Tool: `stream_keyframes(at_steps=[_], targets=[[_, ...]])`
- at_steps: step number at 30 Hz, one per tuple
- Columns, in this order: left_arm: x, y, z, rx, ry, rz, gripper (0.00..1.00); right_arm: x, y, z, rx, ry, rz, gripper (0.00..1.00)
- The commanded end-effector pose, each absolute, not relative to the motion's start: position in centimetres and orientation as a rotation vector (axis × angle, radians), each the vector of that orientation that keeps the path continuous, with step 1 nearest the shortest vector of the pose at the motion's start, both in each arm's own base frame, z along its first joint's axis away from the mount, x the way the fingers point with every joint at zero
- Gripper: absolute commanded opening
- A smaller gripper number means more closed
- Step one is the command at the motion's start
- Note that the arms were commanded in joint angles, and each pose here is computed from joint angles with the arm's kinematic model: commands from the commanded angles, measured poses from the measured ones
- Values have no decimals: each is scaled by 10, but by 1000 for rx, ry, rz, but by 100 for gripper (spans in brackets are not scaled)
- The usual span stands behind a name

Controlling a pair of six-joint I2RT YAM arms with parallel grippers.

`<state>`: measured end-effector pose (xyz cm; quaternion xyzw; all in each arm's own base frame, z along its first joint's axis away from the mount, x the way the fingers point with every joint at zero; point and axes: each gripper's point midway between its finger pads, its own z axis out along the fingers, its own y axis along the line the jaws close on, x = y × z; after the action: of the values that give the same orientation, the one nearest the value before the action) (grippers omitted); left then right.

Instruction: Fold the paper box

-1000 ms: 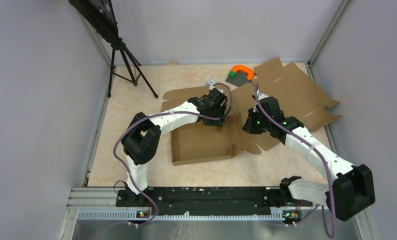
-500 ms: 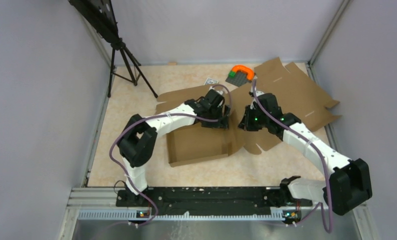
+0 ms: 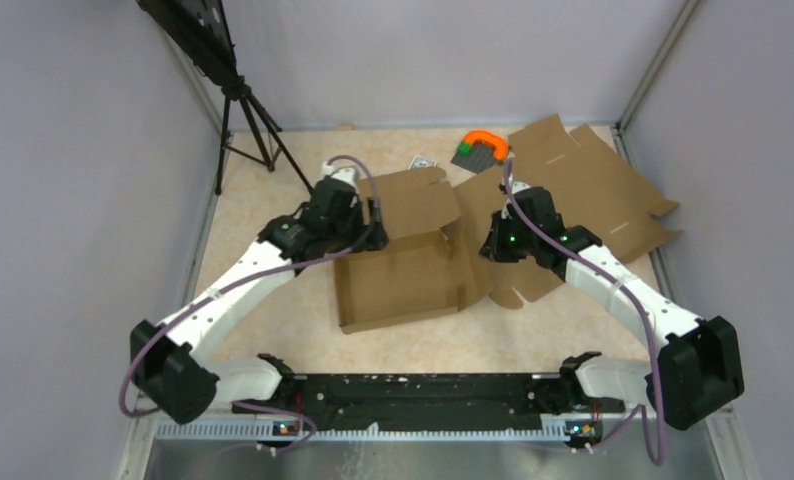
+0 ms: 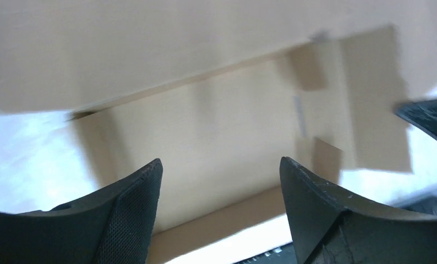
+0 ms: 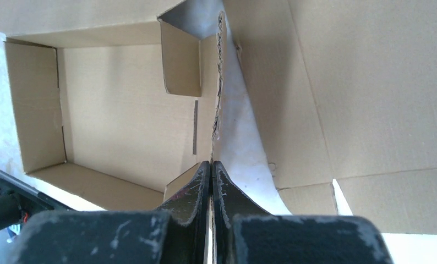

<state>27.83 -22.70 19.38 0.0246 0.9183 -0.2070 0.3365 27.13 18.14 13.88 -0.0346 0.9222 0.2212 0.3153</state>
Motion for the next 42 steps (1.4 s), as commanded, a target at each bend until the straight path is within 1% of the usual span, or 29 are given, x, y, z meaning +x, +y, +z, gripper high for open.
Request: stream_keyframes(at_steps=[1, 6, 10, 16, 19, 22, 27, 31, 37, 42], targets=[[260, -150, 150, -111, 2492, -312, 80, 279, 180, 152, -110, 2383, 558, 0], [246, -115, 129, -268, 2493, -247, 83, 278, 180, 150, -116, 2387, 557, 0], [239, -104, 114, -309, 2523, -215, 82, 278, 180, 150, -121, 2390, 561, 0], [240, -104, 94, -296, 2563, -203, 63, 276, 189, 155, -138, 2391, 616, 0], [240, -104, 84, -283, 2580, -195, 56, 274, 200, 166, -138, 2379, 704, 0], [241, -110, 77, -272, 2584, -229, 42, 274, 210, 177, -143, 2360, 759, 0], [242, -129, 71, -237, 2607, -348, 10, 273, 231, 180, -183, 2362, 795, 0], [241, -140, 70, -225, 2612, -417, 5, 270, 253, 175, -214, 2375, 827, 0], [243, -149, 75, -207, 2583, -445, 3, 271, 278, 173, -224, 2362, 897, 0], [243, -149, 73, -203, 2582, -438, 3, 268, 289, 153, -252, 2400, 905, 0]])
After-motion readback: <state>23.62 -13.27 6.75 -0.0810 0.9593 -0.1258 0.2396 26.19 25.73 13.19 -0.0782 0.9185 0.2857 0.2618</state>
